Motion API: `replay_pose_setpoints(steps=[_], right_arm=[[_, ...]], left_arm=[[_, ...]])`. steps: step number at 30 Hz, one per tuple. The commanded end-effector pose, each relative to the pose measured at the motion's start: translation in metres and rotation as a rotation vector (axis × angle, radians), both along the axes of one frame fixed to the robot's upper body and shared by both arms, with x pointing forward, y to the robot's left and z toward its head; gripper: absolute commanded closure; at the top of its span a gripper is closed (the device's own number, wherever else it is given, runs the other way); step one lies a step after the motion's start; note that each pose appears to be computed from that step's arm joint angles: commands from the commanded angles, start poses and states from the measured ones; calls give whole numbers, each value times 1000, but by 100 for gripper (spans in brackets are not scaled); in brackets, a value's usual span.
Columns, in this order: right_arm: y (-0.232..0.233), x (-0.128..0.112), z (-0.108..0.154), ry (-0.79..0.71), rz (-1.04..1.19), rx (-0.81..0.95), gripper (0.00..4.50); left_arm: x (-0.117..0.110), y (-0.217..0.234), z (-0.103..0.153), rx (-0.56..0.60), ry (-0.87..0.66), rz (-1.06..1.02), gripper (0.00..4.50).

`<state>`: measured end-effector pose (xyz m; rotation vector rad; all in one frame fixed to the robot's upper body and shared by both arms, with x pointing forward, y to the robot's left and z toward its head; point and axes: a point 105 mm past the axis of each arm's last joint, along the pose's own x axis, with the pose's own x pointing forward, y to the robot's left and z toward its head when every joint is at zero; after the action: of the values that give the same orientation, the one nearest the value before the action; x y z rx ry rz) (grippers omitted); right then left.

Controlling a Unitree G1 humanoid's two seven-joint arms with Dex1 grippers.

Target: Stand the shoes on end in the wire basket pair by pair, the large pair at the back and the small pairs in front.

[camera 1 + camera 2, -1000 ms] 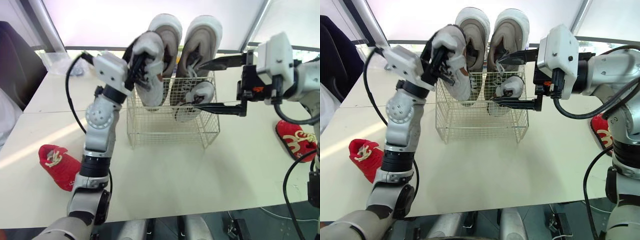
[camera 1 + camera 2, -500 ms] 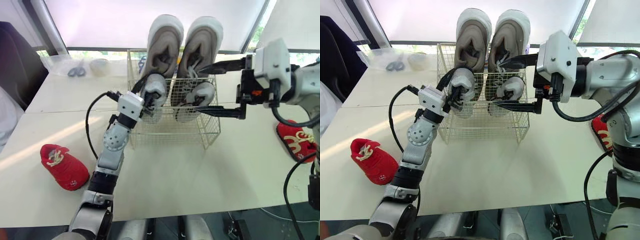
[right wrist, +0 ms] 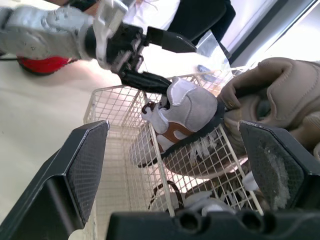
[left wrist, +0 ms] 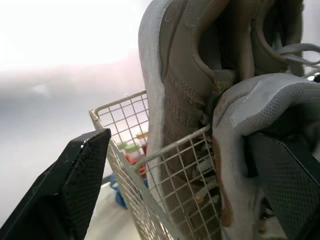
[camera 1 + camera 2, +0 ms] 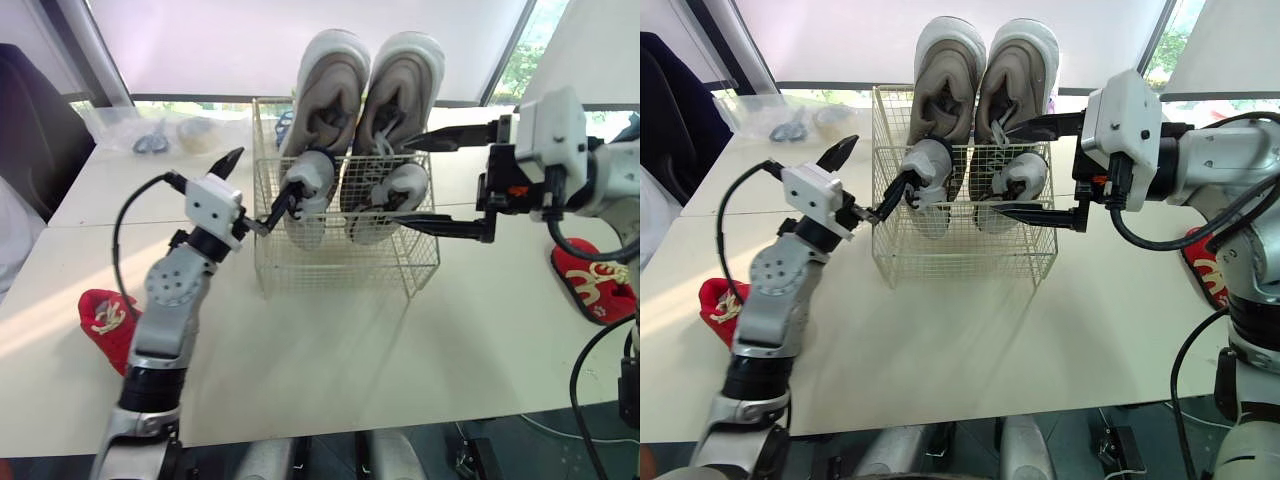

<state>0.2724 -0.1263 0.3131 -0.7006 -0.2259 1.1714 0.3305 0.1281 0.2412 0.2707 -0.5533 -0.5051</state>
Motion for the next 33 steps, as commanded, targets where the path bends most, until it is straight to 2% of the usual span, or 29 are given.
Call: replay_pose_setpoints(steps=[1,8,11,14,17,20,28,33], right_arm=[[-8,-5,13,-63,-36,12,0],[-67,4,16,-43,-339,97,0],[-129,15,11,-36,-651,199,0],[-191,17,-13,-6,-940,230,0],[-230,13,-35,28,-1118,232,0],[-282,1,-81,121,-1343,247,0],[-316,-14,-132,266,-1410,239,0],[-324,-5,-153,339,-1405,305,0]], left_arm=[[-16,5,20,-24,41,-110,5],[-38,21,34,36,386,-434,5],[-57,20,38,95,503,-628,5],[-63,13,44,104,538,-741,5],[-69,5,47,126,539,-810,5],[-74,-7,48,142,533,-894,5],[-75,-17,39,125,540,-919,5],[-77,-21,37,135,532,-902,5]])
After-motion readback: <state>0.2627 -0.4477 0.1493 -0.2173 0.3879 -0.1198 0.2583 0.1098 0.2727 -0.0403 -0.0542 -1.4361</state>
